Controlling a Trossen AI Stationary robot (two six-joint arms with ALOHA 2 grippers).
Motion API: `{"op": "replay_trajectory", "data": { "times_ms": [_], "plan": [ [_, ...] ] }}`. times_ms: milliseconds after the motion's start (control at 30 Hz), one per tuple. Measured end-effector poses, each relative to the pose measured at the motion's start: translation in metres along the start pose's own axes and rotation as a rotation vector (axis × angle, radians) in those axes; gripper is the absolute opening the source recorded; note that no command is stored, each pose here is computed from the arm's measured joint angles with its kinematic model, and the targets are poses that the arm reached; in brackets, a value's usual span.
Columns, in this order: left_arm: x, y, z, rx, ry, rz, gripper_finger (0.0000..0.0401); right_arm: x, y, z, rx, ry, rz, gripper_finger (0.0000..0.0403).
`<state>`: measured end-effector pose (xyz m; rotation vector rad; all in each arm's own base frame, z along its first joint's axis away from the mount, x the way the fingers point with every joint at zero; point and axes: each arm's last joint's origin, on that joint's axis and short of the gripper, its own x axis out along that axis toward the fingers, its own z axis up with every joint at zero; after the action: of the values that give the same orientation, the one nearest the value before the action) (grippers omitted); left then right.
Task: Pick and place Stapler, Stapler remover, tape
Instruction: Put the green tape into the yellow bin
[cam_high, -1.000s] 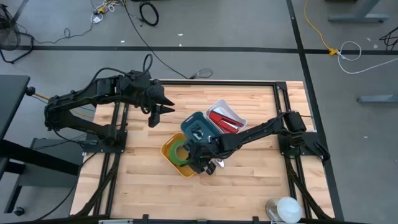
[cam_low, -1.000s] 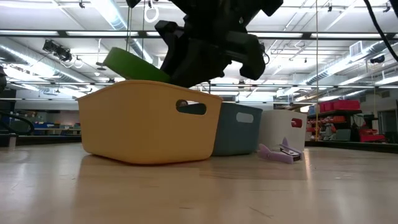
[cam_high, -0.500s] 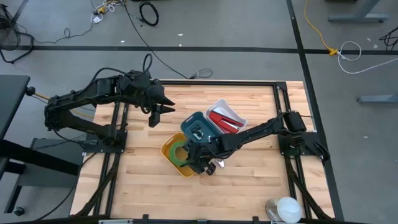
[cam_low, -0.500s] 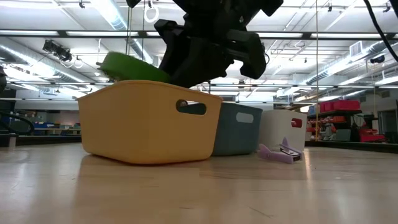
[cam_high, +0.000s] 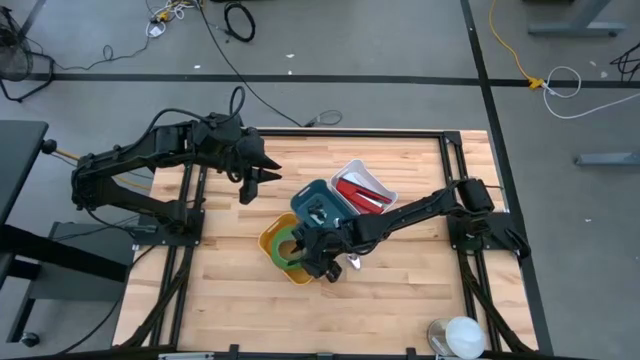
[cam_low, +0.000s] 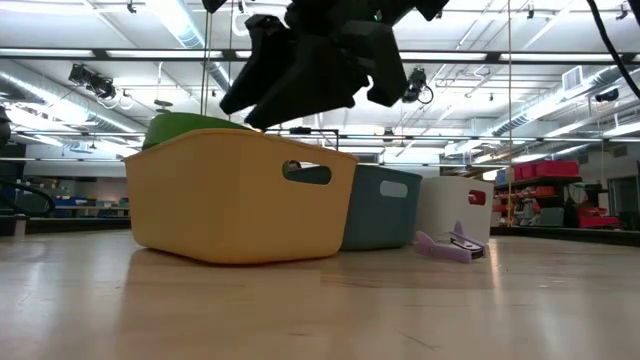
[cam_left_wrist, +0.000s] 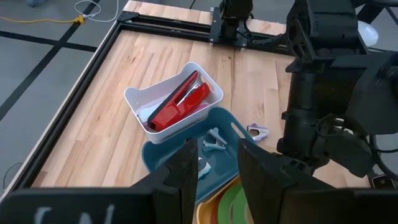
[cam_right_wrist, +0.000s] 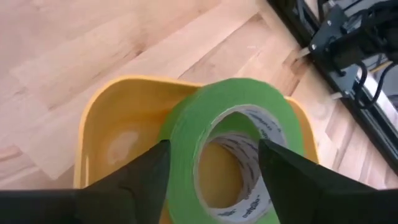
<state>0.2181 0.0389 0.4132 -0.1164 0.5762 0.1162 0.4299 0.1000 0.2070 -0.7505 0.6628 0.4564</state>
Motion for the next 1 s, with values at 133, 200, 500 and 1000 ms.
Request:
{"op": "replay_trajectory", "data": {
  "times_ms": [133, 200, 500, 1000],
  "plan": [
    [0.000, 0.000, 0.000, 0.000, 0.000, 0.000, 0.0115, 0.000, 0.001, 0.000, 0.003, 0.002, 0.011, 0.0246],
    [0.000, 0.000, 0.000, 0.000, 0.000, 0.000, 0.0115, 0.000, 0.002, 0.000, 0.012, 0.003, 0.019, 0.0246],
    [0.000, 0.000, 0.000, 0.000, 0.000, 0.000, 0.0115, 0.000, 0.005, -0.002, 0.053, -0.012, 0.087, 0.0246],
    [0.000, 0.000, 0.000, 0.000, -0.001, 0.000, 0.0115, 0.005, 0.002, -0.013, 0.077, 0.026, 0.110, 0.0246]
  ]
}}
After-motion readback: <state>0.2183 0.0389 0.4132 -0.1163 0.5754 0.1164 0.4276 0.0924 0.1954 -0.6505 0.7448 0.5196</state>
